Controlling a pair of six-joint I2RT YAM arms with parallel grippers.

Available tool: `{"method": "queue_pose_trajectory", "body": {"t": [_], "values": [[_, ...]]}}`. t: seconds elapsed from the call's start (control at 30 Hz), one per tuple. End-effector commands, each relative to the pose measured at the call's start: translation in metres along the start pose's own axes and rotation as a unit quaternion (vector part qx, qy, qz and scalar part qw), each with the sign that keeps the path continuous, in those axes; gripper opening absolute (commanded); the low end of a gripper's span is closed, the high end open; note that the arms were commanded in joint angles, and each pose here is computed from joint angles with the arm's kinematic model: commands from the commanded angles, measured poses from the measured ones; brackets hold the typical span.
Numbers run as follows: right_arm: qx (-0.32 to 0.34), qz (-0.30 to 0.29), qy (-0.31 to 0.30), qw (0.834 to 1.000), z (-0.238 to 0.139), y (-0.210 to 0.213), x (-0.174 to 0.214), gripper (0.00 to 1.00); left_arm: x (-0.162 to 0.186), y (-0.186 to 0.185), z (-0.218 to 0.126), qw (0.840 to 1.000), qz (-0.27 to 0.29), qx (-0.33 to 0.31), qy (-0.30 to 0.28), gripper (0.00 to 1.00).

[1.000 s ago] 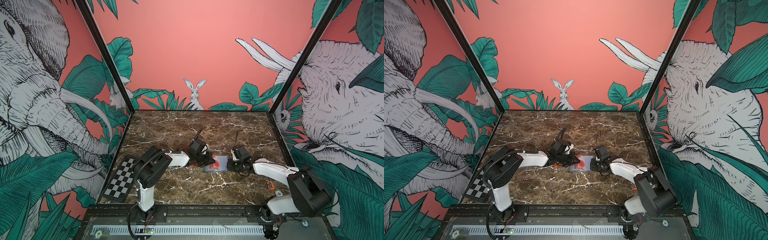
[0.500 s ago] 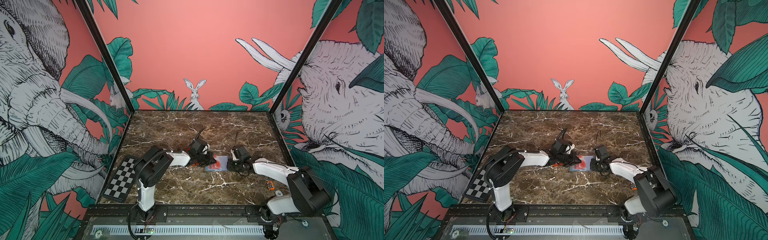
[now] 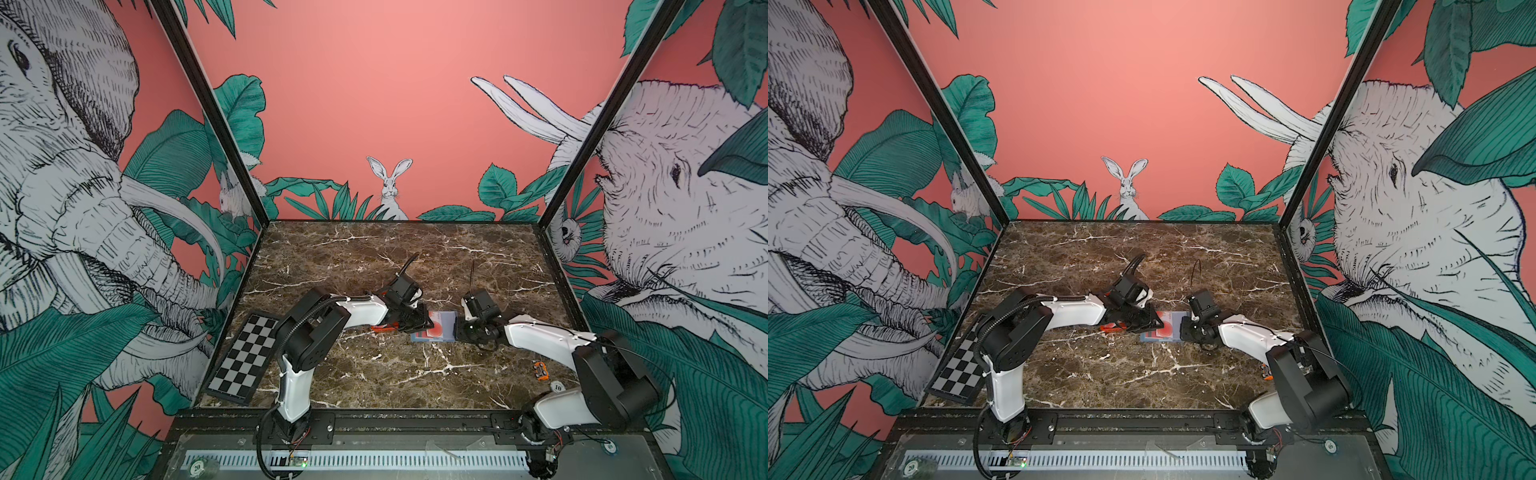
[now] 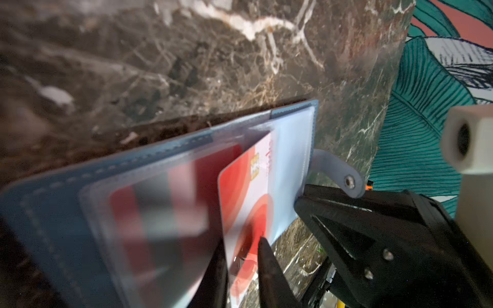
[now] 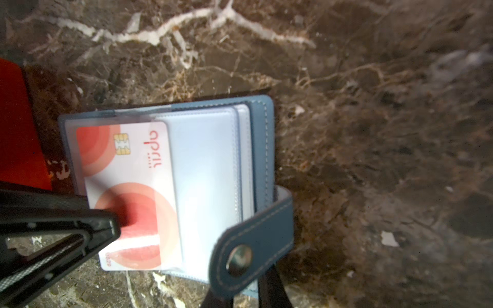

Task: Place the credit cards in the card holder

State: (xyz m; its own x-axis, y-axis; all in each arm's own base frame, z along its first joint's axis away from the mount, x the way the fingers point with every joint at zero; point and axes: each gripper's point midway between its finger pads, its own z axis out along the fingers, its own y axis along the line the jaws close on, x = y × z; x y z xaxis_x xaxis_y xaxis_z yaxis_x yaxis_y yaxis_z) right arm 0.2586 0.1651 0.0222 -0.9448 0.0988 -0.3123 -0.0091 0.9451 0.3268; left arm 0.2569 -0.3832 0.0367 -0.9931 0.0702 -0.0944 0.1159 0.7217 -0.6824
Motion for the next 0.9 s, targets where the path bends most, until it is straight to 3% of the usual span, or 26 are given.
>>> {"method": "queue_pose_trajectory", "body": {"t": [0.0,0.33,0.53,0.87], "values": [[0.019,-0.003,0.009,1.0,0.007,-0.007,0.006,0.17,0.005,0.009,-0.016,0.998,0.021,-0.051,-0.001,0.23],[0.017,-0.004,0.012,1.0,0.007,-0.007,0.007,0.17,0.006,0.007,-0.013,0.998,0.024,-0.052,0.002,0.25],[0.015,-0.002,0.011,1.0,0.008,-0.007,0.007,0.17,0.004,0.0,-0.009,0.998,0.035,-0.048,0.003,0.18],[0.015,-0.004,0.013,1.0,0.009,-0.007,0.008,0.17,0.001,0.001,-0.002,0.998,0.035,-0.052,0.008,0.17]]}}
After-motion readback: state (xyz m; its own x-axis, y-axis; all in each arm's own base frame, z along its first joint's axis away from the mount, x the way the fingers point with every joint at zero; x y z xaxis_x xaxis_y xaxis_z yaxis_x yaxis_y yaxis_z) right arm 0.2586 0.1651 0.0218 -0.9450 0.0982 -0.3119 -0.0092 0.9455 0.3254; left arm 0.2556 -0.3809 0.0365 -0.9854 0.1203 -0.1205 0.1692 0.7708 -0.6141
